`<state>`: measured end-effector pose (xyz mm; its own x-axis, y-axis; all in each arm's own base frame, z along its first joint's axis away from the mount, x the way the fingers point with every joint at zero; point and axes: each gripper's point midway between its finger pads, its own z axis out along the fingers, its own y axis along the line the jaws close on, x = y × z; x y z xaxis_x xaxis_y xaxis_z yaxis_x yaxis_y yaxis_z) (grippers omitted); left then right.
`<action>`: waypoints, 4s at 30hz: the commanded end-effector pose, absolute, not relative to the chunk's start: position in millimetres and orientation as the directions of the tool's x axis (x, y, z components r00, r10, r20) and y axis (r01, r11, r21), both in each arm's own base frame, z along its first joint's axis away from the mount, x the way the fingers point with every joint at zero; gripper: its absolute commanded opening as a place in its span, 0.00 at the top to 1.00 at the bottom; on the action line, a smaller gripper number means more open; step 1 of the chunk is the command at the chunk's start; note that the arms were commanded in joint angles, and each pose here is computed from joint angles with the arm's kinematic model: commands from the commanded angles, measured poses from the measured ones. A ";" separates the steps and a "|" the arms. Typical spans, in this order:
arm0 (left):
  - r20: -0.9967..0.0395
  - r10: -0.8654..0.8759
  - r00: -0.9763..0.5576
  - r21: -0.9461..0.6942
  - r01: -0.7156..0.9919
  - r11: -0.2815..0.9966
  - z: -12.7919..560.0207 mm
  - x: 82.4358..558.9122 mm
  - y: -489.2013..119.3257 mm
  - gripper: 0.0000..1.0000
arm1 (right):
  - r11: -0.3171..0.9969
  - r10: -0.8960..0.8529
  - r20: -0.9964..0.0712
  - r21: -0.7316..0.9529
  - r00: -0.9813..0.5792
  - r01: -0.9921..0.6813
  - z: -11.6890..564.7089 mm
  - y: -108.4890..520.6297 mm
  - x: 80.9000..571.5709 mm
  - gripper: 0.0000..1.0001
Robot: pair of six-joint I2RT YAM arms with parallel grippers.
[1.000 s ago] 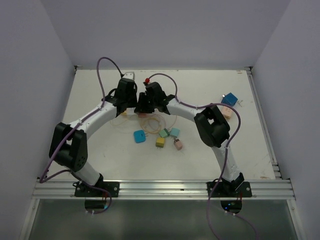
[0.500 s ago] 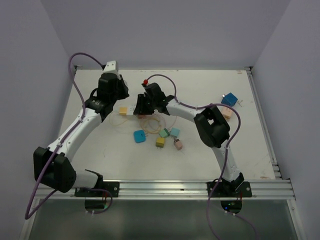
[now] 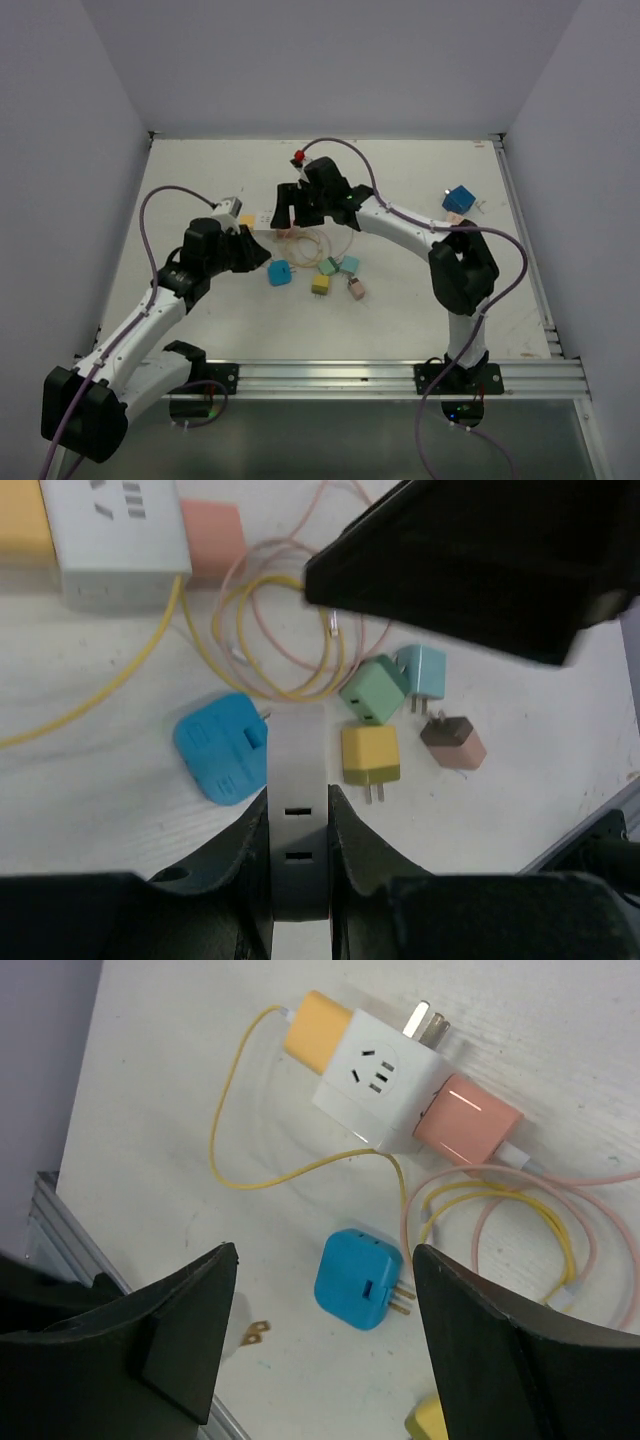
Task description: Pull the plug off the socket
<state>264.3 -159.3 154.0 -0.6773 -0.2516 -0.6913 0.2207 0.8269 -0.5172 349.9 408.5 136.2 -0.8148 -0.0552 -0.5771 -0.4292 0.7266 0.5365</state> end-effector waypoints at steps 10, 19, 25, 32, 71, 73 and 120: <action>-0.581 -0.286 -0.762 -0.679 0.260 0.687 98.2 241.5 -192.7 0.91 | 0.753 -0.079 -0.699 0.425 -0.710 -0.502 185.9 345.4 311.2 0.22; -0.519 -0.229 -0.824 -0.698 0.253 0.670 71.0 234.6 -207.6 0.82 | 0.791 -0.117 -0.661 0.390 -0.742 -0.472 151.6 317.7 288.7 0.21; -0.460 -0.226 -0.859 -0.616 0.125 0.778 39.7 224.3 -183.6 0.72 | 0.794 -0.124 -0.658 0.383 -0.743 -0.472 146.5 315.1 287.5 0.21; -0.452 -0.252 -0.856 -0.570 0.060 0.820 39.9 214.2 -166.9 0.53 | 0.794 -0.133 -0.649 0.383 -0.749 -0.473 141.2 315.6 286.0 0.21; -0.586 -0.116 -0.802 -0.093 -0.075 0.993 91.6 392.1 -142.2 0.10 | 0.840 -0.167 -0.698 0.269 -0.696 -0.472 142.2 270.9 271.3 0.21; -0.559 -0.109 -0.822 -0.087 -0.072 0.994 80.1 389.4 -143.2 0.11 | 0.841 -0.169 -0.696 0.267 -0.698 -0.470 140.0 270.2 271.0 0.21; -0.434 0.788 -0.436 0.325 0.740 0.589 101.9 407.8 -125.4 0.04 | 0.752 -0.161 -0.617 0.428 -0.770 -0.501 140.2 273.3 223.2 0.21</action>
